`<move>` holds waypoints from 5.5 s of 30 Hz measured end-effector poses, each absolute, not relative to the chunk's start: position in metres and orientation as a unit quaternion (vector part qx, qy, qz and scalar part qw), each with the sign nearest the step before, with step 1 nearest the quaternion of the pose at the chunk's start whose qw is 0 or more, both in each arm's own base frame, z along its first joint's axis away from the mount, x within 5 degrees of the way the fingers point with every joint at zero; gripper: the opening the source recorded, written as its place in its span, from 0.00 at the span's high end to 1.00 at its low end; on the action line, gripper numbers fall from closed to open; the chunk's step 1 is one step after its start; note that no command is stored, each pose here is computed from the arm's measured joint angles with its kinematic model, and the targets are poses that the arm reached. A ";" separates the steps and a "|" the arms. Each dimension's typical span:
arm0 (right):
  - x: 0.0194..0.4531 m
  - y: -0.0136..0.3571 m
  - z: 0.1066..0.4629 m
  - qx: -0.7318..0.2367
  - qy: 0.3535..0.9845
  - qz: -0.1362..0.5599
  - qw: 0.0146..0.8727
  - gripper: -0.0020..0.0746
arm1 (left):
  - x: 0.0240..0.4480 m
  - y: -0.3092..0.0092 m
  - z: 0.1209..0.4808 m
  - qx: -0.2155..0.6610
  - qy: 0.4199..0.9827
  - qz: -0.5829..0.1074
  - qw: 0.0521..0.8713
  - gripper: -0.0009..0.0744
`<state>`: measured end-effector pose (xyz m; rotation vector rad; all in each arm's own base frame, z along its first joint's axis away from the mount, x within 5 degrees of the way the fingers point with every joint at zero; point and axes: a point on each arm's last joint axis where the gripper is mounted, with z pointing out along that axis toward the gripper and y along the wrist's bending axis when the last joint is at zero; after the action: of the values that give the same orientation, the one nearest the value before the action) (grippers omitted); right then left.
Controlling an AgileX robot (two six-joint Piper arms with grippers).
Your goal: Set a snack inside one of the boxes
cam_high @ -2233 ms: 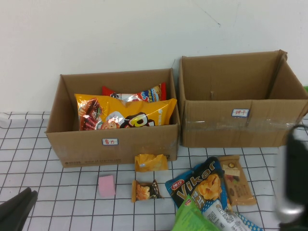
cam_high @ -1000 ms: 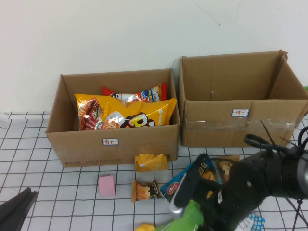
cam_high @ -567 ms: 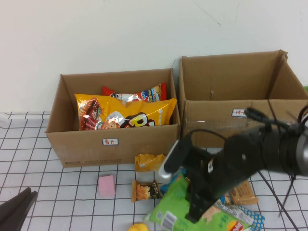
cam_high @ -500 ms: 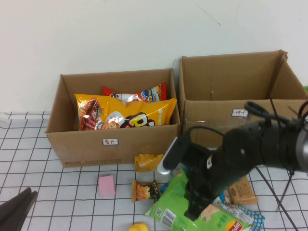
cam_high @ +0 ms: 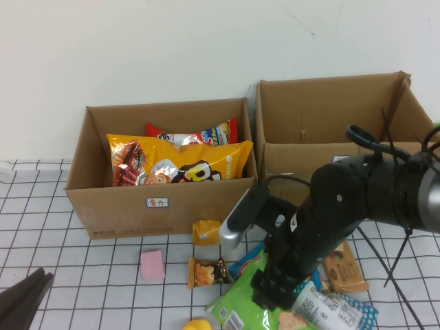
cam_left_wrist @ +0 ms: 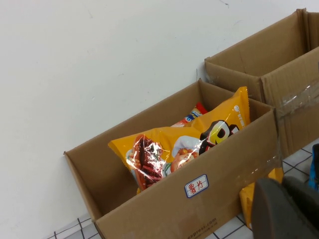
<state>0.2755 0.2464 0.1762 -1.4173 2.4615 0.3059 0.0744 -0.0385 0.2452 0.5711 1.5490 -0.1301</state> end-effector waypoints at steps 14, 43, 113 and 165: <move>0.275 0.252 0.108 -0.443 0.888 0.118 0.032 0.07 | 0.074 -0.039 0.245 0.254 0.689 -0.058 0.676 0.99; 0.293 0.259 0.224 -0.461 0.845 0.122 0.240 0.54 | 0.074 -0.039 0.245 0.254 0.689 -0.058 0.676 0.99; 0.427 0.326 0.220 -0.416 0.778 0.180 0.436 0.63 | 0.074 -0.039 0.245 0.254 0.688 -0.059 0.677 0.99; 0.240 0.153 0.411 -0.424 0.681 0.292 0.522 0.97 | 0.074 -0.039 0.245 0.254 0.688 -0.060 0.677 0.99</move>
<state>0.2402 0.1532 0.4113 -1.0154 1.6305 0.6998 0.0743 -0.0389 0.2454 0.5708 1.5469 -0.1355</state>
